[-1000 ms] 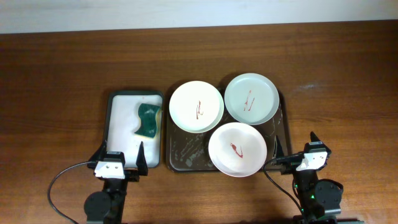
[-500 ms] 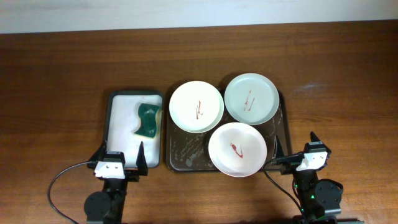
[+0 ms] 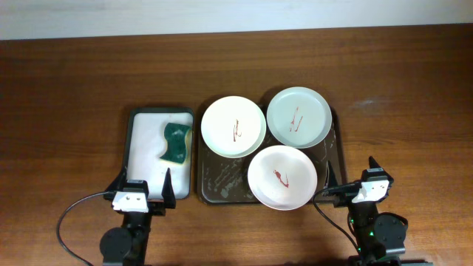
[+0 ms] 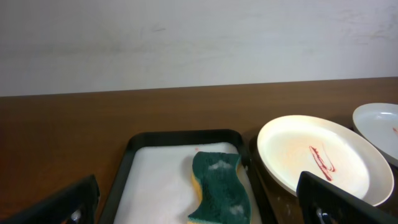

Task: Clean dirty plates on tray and stack at the side

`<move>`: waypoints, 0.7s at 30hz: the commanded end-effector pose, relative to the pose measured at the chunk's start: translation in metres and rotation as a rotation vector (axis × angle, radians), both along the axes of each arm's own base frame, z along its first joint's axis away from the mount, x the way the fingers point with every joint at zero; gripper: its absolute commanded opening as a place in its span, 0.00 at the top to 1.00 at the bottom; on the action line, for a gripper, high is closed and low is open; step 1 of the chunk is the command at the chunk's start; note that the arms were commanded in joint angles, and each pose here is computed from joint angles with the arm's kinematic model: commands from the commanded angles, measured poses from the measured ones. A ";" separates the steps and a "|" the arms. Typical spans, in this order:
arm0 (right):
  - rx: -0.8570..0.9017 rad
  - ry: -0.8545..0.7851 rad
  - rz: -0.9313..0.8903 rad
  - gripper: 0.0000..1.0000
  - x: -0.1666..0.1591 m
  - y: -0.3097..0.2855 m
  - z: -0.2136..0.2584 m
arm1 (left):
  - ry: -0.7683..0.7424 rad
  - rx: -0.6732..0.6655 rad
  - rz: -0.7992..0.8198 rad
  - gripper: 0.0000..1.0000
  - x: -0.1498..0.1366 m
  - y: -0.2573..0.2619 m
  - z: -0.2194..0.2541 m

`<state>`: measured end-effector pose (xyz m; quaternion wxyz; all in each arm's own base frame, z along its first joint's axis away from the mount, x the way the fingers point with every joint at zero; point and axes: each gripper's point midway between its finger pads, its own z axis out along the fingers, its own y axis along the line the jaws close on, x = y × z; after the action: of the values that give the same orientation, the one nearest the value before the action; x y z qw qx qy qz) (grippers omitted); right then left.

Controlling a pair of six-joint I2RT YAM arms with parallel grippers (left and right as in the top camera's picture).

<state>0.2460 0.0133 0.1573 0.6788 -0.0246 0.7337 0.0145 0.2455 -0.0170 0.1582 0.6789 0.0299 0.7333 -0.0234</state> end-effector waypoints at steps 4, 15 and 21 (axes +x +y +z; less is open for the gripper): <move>0.029 0.014 -0.011 0.01 -0.001 -0.001 -0.002 | 0.004 0.007 -0.005 0.01 0.000 0.000 -0.001; 0.067 0.213 -0.022 0.01 -0.012 -0.002 0.012 | 0.176 -0.060 0.026 0.01 -0.006 0.003 0.008; 0.063 0.390 -0.003 0.01 -0.010 0.003 0.036 | 0.340 -0.050 0.031 0.01 0.005 0.003 0.028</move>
<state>0.2322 0.0129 0.1705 0.5425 0.0007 0.8394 0.0316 0.2423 -0.0166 0.1650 0.5616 0.0075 0.8265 -0.0371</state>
